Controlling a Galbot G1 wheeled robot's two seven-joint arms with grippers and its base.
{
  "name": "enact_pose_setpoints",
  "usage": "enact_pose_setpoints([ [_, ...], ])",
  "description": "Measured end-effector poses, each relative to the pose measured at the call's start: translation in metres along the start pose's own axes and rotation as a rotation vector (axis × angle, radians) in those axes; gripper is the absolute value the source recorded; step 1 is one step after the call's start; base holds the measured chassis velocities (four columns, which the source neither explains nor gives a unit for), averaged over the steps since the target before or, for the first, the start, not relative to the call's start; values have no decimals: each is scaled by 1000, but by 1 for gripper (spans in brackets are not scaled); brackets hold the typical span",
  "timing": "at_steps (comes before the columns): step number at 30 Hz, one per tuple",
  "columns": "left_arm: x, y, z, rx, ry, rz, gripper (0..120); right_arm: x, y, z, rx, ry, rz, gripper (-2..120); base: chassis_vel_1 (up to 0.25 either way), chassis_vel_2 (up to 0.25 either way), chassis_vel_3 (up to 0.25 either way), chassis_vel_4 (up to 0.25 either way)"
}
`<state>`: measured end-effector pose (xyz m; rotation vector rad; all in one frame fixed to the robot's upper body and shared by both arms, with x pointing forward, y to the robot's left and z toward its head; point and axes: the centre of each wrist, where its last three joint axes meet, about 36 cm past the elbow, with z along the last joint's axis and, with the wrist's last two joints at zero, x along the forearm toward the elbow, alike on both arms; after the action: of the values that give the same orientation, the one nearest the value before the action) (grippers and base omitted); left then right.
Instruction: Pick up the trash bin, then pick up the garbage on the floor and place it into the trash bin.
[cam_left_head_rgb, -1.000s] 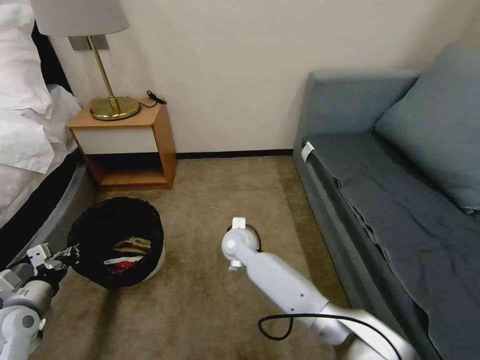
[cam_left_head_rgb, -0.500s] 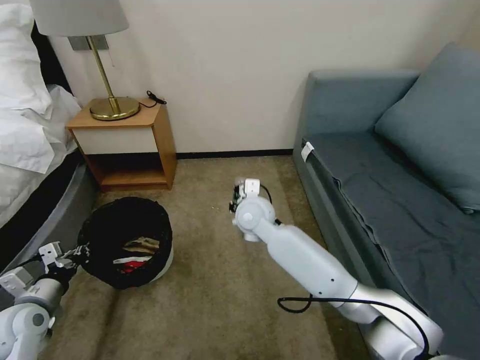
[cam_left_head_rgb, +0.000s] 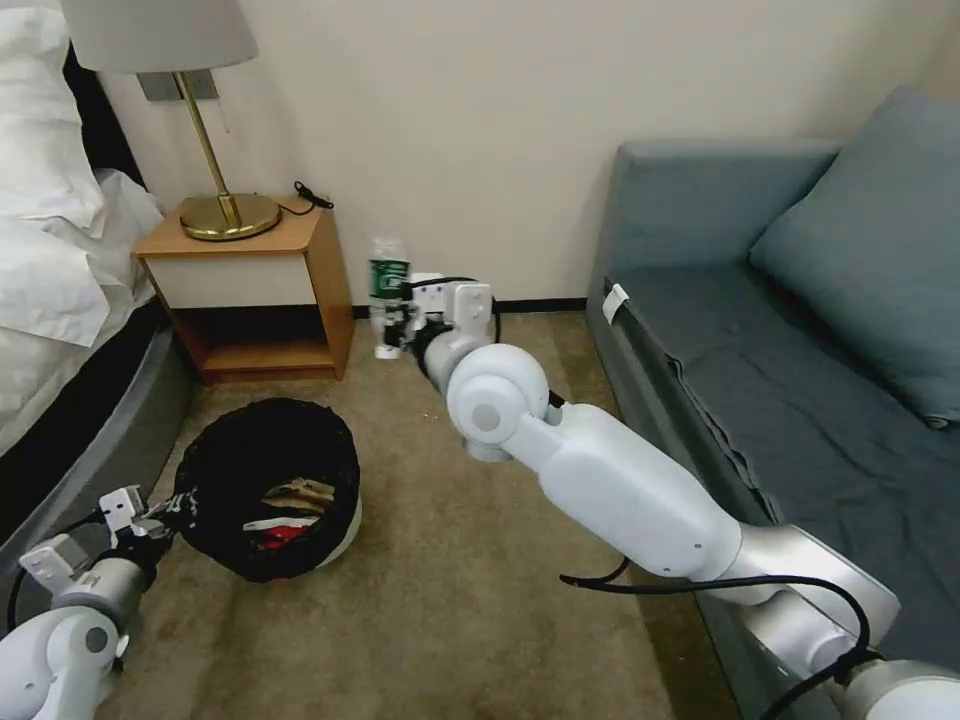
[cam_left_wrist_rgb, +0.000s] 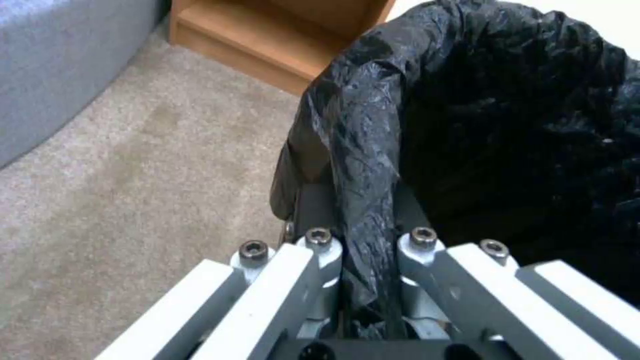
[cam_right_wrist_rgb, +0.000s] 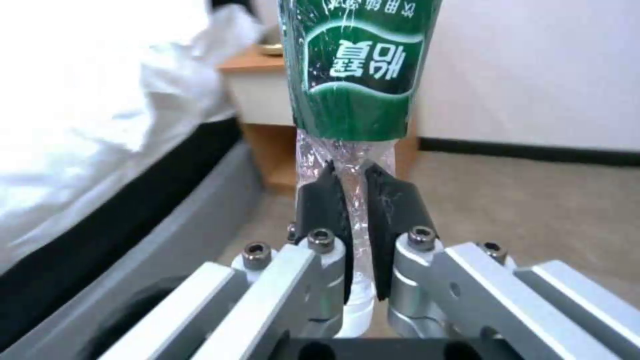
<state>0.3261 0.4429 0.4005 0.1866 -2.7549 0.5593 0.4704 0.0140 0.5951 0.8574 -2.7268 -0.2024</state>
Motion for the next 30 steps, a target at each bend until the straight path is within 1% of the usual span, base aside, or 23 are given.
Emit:
enact_pose_setpoints([
  [1, 0, 0, 0, 0, 0, 0, 4, 0, 0, 0, 0, 0, 0, 4, 0, 0, 0, 0],
  [4, 1, -1, -2, -7, 1, 3, 4, 1, 11, 20, 52, 1, -60, 4, 0, 0, 0, 0],
  [5, 1, -1, -2, -7, 1, 3, 4, 1, 11, 20, 52, 1, -60, 4, 0, 0, 0, 0],
  [9, 1, -1, -3, -10, 2, 5, 4, -1, 23, 48, 96, 15, -112, 4, 0, 0, 0, 0],
  [12, 1, -1, -3, -10, 3, 5, 4, -2, 24, 52, 103, 18, -116, 4, 0, 0, 0, 0],
  [13, 1, -1, -4, -11, 3, 6, 4, -4, 30, 68, 127, 34, -135, 4, 0, 0, 0, 0],
  [15, 1, -1, -4, -11, 3, 6, 4, -4, 31, 69, 129, 35, -136, 4, 0, 0, 0, 0],
  [17, 1, 0, -5, -10, 2, 8, 4, -5, 40, 81, 141, 56, -159, 4, 0, 0, 0, 0],
  [21, 1, 0, -5, -9, 2, 8, 4, -5, 46, 89, 154, 68, -173, 4, 0, 0, 0, 0],
  [25, 0, 0, -5, -6, 3, 9, 4, -2, 52, 113, 158, 107, -186, 4, 0, 0, 0, 0],
  [30, 1, 1, -5, -8, 7, 9, 4, -1, 56, 124, 164, 122, -199, 4, 0, 0, 0, 0],
])
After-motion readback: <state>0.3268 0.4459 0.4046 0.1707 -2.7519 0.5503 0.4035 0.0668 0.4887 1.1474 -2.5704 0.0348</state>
